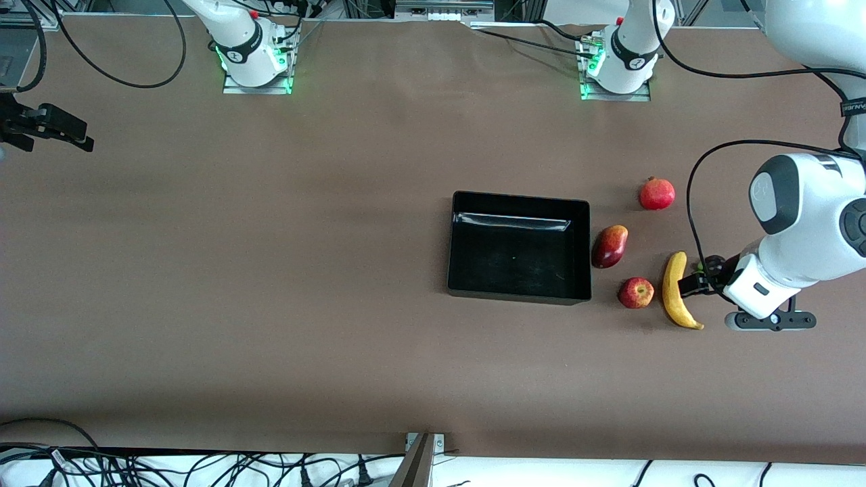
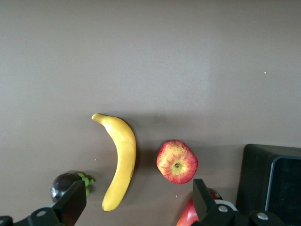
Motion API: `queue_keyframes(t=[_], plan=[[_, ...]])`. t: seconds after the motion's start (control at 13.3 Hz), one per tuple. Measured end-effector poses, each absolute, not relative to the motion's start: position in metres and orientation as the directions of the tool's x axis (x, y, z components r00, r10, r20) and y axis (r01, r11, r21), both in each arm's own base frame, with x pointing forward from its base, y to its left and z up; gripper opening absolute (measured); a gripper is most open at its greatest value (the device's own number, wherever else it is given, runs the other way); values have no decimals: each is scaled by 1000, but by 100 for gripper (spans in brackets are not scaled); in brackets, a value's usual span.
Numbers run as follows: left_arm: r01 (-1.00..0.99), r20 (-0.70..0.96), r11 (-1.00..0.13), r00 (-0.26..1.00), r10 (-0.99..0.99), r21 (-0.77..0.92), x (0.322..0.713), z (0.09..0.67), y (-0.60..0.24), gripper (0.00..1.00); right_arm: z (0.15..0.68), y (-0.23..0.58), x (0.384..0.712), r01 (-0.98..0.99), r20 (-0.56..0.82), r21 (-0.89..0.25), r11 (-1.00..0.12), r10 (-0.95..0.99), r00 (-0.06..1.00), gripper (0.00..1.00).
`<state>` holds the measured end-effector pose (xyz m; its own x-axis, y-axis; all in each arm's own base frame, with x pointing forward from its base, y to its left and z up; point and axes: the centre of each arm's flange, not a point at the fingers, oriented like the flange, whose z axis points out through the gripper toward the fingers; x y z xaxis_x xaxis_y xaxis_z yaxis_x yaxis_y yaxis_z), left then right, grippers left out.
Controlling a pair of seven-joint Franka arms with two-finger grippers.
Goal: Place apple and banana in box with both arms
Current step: 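Reach the left gripper to the small red-yellow apple and grasp it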
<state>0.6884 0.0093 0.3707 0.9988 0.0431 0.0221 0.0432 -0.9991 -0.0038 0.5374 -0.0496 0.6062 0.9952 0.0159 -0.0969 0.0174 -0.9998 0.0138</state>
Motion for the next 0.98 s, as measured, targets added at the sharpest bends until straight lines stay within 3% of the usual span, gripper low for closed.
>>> queue_keyframes(t=[0.98], plan=[[117,10,-993,993,117,0,701,253,-18,100,605,-30,541,54,-114,11,-998,52,992,100]])
